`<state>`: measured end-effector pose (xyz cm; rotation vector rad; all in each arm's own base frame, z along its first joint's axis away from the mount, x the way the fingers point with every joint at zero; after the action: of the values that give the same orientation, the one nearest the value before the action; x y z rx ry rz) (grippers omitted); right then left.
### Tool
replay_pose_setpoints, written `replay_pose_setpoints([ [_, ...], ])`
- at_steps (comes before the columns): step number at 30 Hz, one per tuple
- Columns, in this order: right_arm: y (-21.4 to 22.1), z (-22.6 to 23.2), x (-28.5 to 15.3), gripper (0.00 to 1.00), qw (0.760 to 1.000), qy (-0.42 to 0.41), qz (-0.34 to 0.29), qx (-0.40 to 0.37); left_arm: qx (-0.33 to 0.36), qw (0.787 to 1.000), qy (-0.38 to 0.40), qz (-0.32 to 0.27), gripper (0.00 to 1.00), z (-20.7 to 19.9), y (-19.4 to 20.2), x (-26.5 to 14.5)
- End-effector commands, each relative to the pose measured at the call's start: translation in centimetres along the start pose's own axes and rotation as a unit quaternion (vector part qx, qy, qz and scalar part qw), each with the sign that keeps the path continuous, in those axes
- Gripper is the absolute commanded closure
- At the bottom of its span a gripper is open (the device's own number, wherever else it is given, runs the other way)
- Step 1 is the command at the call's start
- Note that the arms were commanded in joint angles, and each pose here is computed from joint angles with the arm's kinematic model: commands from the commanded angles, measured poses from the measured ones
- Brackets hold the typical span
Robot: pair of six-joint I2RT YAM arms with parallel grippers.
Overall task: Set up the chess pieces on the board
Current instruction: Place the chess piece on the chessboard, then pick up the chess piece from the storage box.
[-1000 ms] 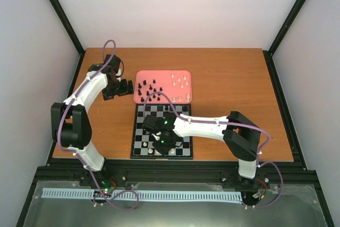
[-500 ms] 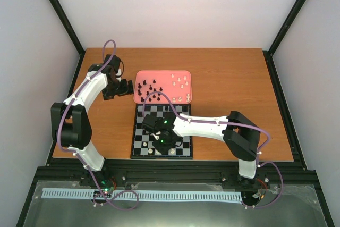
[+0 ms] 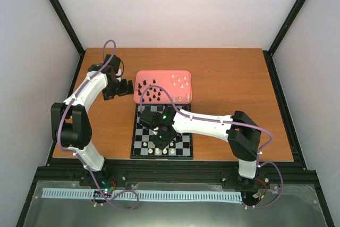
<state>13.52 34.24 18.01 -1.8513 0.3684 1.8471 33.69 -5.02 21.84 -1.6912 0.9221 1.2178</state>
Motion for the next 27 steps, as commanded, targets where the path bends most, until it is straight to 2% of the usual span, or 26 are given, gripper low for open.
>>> replay_pose_setpoints([
  [1,0.1,-0.7,-3.3,0.55,0.999,0.037,-0.017,-0.001,0.002,1.0,0.018,-0.017,0.0,-0.4,-0.2,-1.0],
  [6,-1.1,-4.9,-6.3,0.53,0.995,0.071,-0.052,0.042,0.004,1.0,0.022,-0.02,0.0,-0.5,-0.3,-1.4],
  [10,-2.8,-11.0,-8.9,0.53,0.984,0.094,-0.095,0.114,0.004,0.999,0.026,-0.023,0.0,-0.6,-0.4,-1.7],
  [13,-4.1,-15.9,-9.4,0.53,0.973,0.121,-0.104,0.169,0.004,0.999,0.032,-0.02,0.0,-0.8,-0.4,-1.8],
  [20,-5.2,-25.3,-6.5,0.55,0.953,0.128,-0.098,0.257,0.005,0.999,0.029,-0.019,0.0,-0.9,-0.7,-1.6],
  [27,-5.5,-28.6,-2.8,0.57,0.961,0.122,-0.048,0.243,0.006,1.0,0.015,-0.009,0.0,-0.9,-1.1,-0.7],
])
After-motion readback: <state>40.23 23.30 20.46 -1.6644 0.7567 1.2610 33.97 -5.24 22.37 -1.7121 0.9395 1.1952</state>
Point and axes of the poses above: each gripper's point midway between its finger pads, its own x axis out along the fingers, its own z axis along the line the jaws close on, y = z × x, the point moved 10 cm from there along -x, back along the fingers, and after that the axes turned 9 degrees about -x, right-handed, at the moved point
